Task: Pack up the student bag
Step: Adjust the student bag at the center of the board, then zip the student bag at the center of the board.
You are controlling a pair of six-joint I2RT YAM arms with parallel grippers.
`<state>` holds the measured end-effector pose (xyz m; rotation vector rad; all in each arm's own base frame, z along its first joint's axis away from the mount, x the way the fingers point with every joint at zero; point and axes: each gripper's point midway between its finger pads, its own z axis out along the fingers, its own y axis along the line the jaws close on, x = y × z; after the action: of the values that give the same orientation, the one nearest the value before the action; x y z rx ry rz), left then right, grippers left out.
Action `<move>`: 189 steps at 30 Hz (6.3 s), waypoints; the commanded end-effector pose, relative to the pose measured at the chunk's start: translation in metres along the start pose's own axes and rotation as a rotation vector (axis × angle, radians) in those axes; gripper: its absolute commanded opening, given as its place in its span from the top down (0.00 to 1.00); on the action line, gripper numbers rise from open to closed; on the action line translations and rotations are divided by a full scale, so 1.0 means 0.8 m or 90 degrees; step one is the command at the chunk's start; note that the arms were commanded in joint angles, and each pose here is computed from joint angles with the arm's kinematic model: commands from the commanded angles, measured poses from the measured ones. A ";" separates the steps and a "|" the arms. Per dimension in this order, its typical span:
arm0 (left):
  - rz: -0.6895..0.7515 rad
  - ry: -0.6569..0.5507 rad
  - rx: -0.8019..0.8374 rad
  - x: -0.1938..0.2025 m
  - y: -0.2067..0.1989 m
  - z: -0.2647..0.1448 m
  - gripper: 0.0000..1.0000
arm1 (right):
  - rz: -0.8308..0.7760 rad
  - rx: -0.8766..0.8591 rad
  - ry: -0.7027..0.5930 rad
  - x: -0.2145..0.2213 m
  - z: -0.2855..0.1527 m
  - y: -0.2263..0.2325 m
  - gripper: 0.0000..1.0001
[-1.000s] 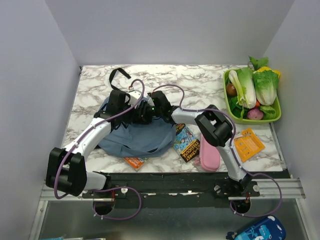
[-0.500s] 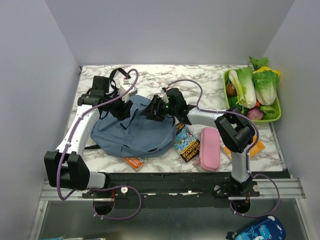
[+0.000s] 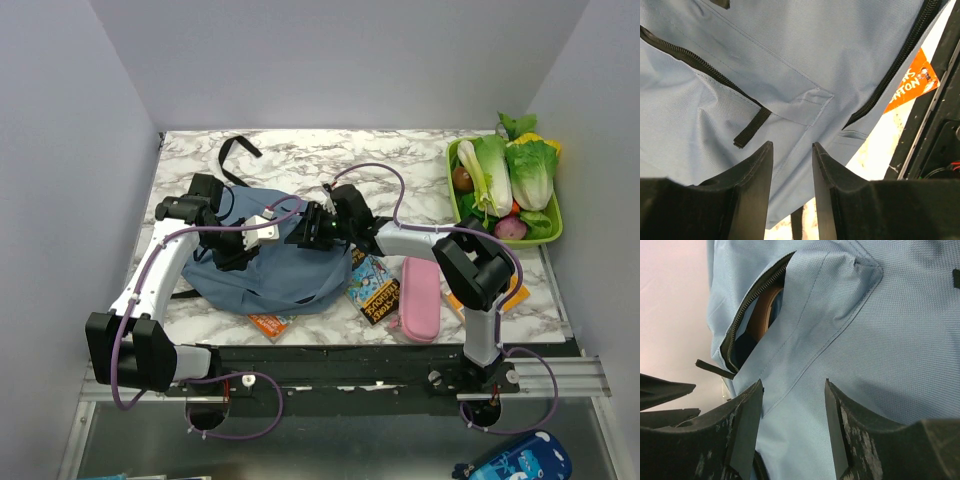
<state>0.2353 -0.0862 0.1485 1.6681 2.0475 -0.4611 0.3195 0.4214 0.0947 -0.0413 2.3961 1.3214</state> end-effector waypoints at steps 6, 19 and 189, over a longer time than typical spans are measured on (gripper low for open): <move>0.081 0.017 -0.044 -0.007 0.022 0.014 0.49 | -0.049 0.008 -0.012 0.001 -0.004 0.013 0.41; 0.103 0.066 -0.086 0.011 0.043 0.031 0.53 | -0.057 0.004 -0.009 0.003 -0.005 0.014 0.44; -0.313 -0.069 -0.156 -0.039 0.160 0.038 1.00 | -0.562 -0.004 -0.004 0.127 -0.025 0.024 0.99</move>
<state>0.3163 -0.1233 0.1277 1.0304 2.3875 -0.6376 0.2489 0.4334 0.1123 -0.8756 1.8691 0.8683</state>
